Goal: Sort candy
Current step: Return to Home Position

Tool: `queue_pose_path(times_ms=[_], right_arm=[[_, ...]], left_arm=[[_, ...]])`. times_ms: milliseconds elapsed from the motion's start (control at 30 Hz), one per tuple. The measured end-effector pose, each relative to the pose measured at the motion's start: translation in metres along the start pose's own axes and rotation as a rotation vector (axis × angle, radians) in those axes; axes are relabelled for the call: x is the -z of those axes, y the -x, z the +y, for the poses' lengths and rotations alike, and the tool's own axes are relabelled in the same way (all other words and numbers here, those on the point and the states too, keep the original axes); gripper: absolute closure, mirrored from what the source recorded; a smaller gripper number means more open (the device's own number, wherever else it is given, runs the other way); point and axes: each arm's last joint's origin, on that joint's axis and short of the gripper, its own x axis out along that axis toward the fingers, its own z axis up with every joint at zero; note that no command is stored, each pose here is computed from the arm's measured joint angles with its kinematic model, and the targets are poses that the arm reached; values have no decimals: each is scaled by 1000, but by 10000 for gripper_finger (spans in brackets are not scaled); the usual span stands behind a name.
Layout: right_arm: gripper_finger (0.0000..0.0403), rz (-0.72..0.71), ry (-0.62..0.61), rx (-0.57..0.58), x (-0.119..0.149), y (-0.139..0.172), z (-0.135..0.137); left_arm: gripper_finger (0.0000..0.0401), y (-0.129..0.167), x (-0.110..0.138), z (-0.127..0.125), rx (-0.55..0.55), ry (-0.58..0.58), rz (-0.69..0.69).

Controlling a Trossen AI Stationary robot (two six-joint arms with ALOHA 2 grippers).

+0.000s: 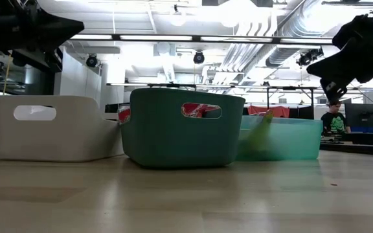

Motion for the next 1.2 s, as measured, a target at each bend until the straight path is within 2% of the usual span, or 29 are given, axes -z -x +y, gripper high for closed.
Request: queue_pose_path(times_ms=[1200], right_arm=[[402,11,-10,-4,1,0,0]], left_arm=[[400,0,1,0,-2,-3,8]])
